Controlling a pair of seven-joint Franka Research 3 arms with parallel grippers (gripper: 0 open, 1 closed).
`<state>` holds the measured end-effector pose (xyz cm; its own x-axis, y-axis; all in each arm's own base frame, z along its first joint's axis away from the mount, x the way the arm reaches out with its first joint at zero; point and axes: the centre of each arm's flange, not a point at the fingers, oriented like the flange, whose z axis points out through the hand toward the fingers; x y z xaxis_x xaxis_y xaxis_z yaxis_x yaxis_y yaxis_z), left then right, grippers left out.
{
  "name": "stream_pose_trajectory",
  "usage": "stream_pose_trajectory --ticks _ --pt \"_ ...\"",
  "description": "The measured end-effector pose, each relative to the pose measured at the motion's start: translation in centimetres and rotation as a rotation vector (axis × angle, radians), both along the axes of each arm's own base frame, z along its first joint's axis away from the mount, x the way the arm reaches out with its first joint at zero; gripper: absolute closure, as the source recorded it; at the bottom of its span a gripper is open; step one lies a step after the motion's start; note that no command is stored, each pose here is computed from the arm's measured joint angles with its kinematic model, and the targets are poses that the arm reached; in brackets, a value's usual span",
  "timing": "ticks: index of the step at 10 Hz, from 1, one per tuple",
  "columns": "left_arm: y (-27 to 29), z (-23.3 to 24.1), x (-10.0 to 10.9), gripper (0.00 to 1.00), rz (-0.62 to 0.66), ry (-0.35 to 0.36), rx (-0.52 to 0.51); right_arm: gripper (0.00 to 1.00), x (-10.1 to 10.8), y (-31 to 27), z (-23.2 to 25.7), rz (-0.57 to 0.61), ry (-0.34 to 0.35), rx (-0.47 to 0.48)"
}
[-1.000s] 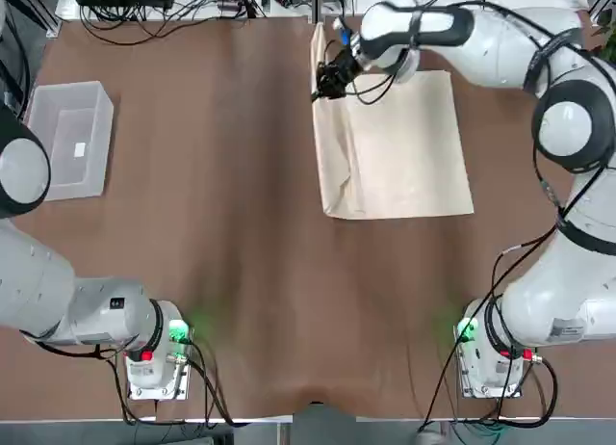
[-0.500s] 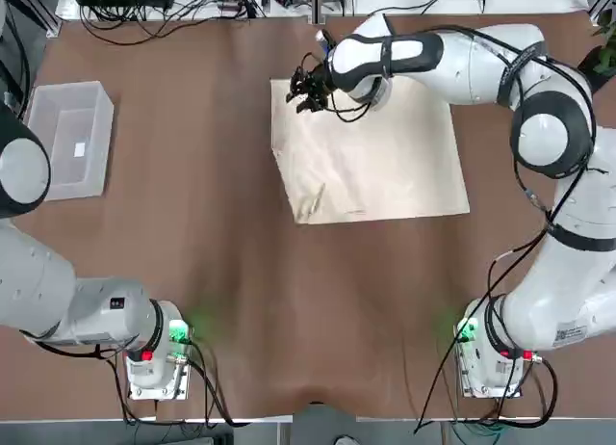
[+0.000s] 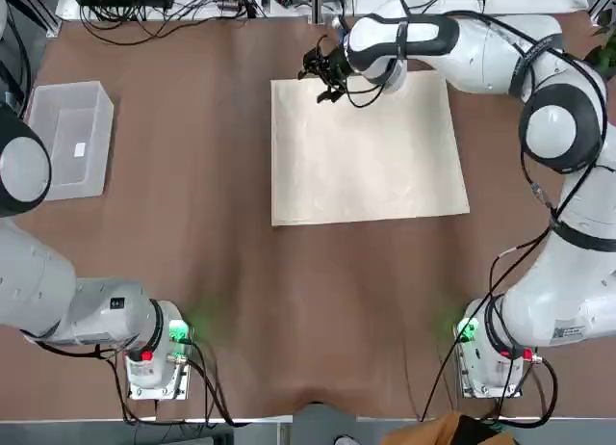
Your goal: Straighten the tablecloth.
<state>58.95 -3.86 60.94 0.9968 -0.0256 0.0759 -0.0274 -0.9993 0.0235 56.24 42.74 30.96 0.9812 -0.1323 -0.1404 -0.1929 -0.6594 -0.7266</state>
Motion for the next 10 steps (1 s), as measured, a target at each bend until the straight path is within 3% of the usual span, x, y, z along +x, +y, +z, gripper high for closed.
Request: stream_pose_trajectory --ticks 3,5,8,10 --pt "0.0 0.0 0.0 0.0 0.001 0.0 0.0 0.0 4.0 -8.8 4.5 0.101 -0.034 -0.022" --pt "0.0 0.0 0.0 0.0 0.001 0.0 0.0 0.0 5.9 -15.9 7.8 0.182 -0.104 -0.151" --pt "0.1 0.0 0.0 0.0 0.001 0.0 0.0 0.0 5.9 -23.2 13.1 0.309 -0.134 -0.411" --pt "0.0 0.0 0.0 0.0 0.001 0.0 0.0 0.0 5.3 -27.5 17.1 0.304 -0.143 -0.549"
